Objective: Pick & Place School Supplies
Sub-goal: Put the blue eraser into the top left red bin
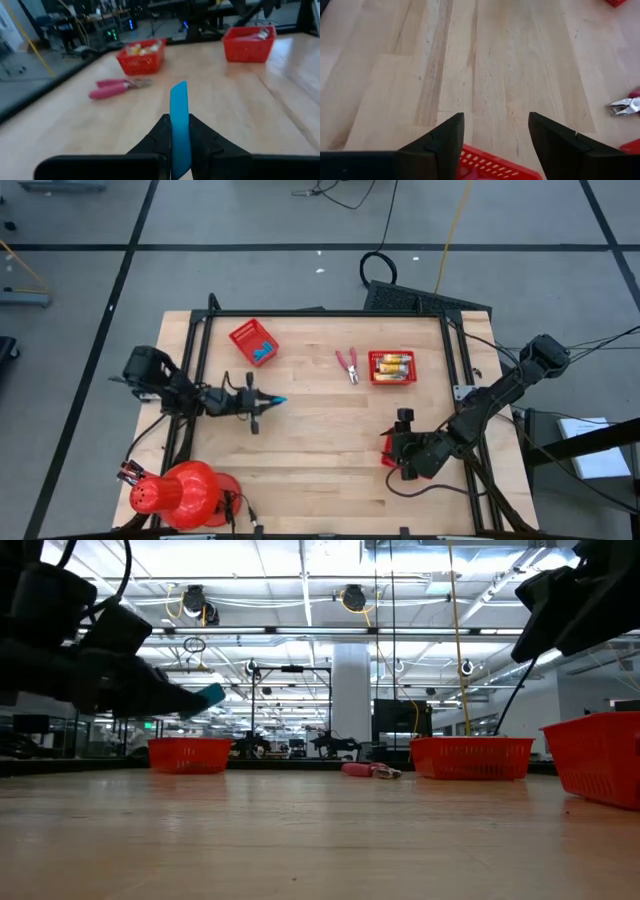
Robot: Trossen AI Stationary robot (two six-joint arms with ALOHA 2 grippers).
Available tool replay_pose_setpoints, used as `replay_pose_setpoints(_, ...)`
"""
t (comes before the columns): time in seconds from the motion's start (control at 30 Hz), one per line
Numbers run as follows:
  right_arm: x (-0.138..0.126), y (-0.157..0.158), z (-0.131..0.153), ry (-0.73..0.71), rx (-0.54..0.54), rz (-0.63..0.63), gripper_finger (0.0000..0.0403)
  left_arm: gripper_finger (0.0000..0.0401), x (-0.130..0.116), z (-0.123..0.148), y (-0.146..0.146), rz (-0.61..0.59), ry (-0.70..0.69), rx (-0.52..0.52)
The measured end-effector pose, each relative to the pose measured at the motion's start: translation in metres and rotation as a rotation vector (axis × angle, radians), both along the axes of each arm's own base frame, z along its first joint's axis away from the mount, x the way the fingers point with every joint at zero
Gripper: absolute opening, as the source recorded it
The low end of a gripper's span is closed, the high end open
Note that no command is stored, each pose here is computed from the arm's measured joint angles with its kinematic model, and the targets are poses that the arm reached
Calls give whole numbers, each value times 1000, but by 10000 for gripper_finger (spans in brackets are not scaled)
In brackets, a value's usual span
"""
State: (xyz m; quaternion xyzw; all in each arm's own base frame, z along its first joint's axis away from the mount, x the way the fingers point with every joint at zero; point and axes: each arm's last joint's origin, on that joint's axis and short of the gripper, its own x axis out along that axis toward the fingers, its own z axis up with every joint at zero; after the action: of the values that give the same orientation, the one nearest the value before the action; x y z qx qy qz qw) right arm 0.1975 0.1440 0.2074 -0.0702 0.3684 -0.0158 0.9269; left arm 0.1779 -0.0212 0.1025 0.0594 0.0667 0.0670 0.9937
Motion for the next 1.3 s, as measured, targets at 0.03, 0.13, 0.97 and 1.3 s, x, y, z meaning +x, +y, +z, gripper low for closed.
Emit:
replay_pose_setpoints(0.03,1,-1,0,-1,-2,-1,212,31,0,3,3,6,-11,14)
replay_pose_setpoints(0.13,2,-2,1,-5,-7,3,212,31,1,10,15,44,-25,51)
replay_pose_setpoints(0.97,4,-2,1,-10,-11,14,212,31,-39,14,127,437,37,-26)
replay_pose_setpoints(1.3,4,-2,1,-8,-9,16,212,31,-41,9,142,452,124,-102)
